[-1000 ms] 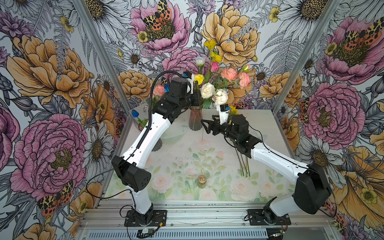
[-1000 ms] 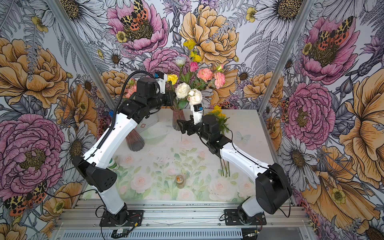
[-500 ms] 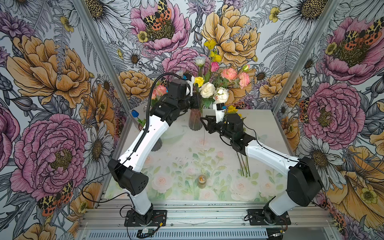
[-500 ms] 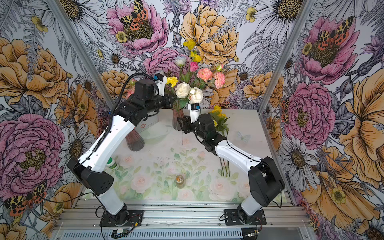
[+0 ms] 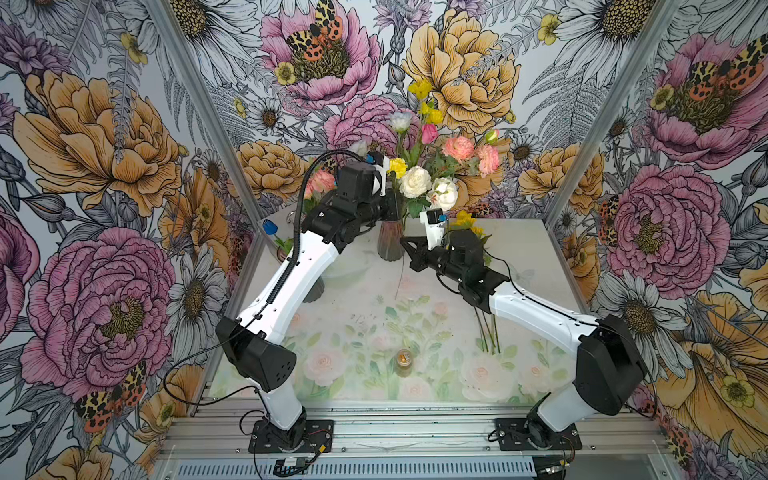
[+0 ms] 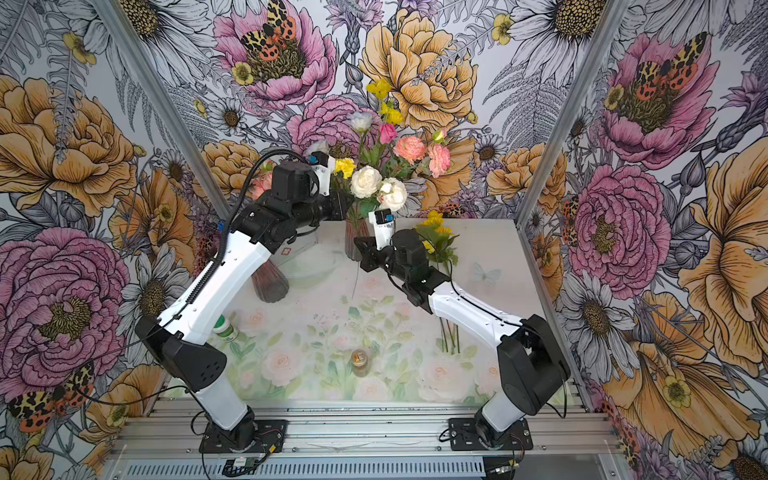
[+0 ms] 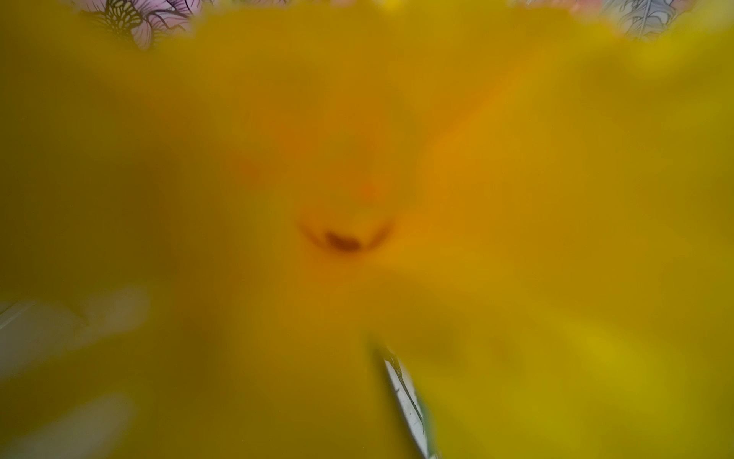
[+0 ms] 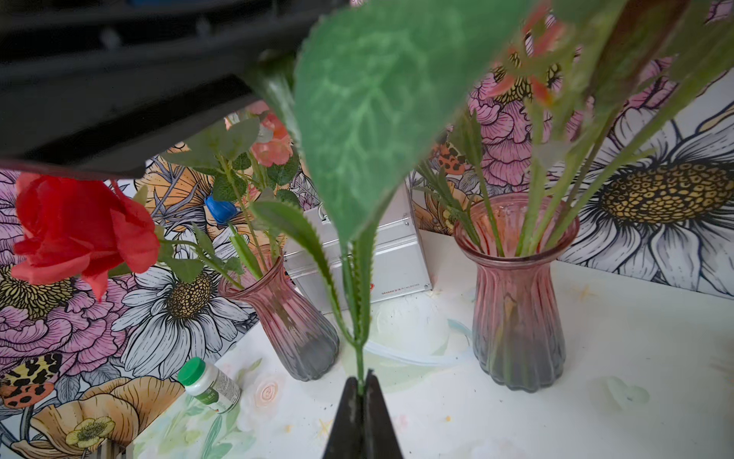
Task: Pick out yellow flowers from the vase
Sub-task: Place the flower at the center of the board.
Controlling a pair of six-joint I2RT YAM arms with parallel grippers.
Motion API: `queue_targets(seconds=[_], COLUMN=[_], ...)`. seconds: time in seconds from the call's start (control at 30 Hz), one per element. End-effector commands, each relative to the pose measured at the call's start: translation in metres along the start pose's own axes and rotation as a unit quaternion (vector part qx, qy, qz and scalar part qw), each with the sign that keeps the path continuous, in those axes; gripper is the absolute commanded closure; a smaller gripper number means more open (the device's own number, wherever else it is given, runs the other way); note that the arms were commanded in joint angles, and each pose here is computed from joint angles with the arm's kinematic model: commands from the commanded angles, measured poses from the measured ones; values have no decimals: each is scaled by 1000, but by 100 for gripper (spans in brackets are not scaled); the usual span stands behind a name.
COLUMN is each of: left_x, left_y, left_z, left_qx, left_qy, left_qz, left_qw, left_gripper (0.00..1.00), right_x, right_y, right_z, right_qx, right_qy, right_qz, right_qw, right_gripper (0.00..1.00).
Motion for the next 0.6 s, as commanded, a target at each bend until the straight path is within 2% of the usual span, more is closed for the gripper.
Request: queue_targets(seconds=[0.0, 0.1, 0.13, 0.27, 0.33, 0.43, 0.57], left_x=[-3, -4, -5, -8, -11, -14, -16], left_y=[-5, -3, -2, 6, 11, 17, 22], left_z=[-21, -21, -23, -27, -30, -33, -41], left_qx=[6, -1, -2, -19, -24, -31, -37], left_qy=[-13, -17, -20, -31, -35, -40, -47], left_qz=[2, 3, 4, 0, -5, -10, -8], left_qw=[1000, 1000, 1000, 999, 999, 999, 998], left_gripper=[67, 63, 58, 25, 18, 1, 1], right_x=[-16, -14, -14, -15, -17, -22, -28], right_y=[2, 3, 4, 7, 9, 11, 15], right_z=[-13, -17, -18, -29, -36, -47, -60], right_qx=[5, 4, 1, 3, 4, 5, 8], right_qy=[-15, -10, -8, 4, 8, 14, 20], right_qz=[-14, -19, -22, -35, -42, -53, -69], right_qw=[1000, 1000, 1000, 999, 999, 998, 997], right_gripper=[100, 100, 100, 100, 100, 100, 100])
Point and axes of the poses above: each gripper's point midway between its finger pads, its own z axis out along the fingers, its own y axis along the line the jaws close on, x = y × z, the point moved 9 cm from there along -z, back along the fingers, and after that the axes turned 14 degrees about -z, right-handed, at the moved point
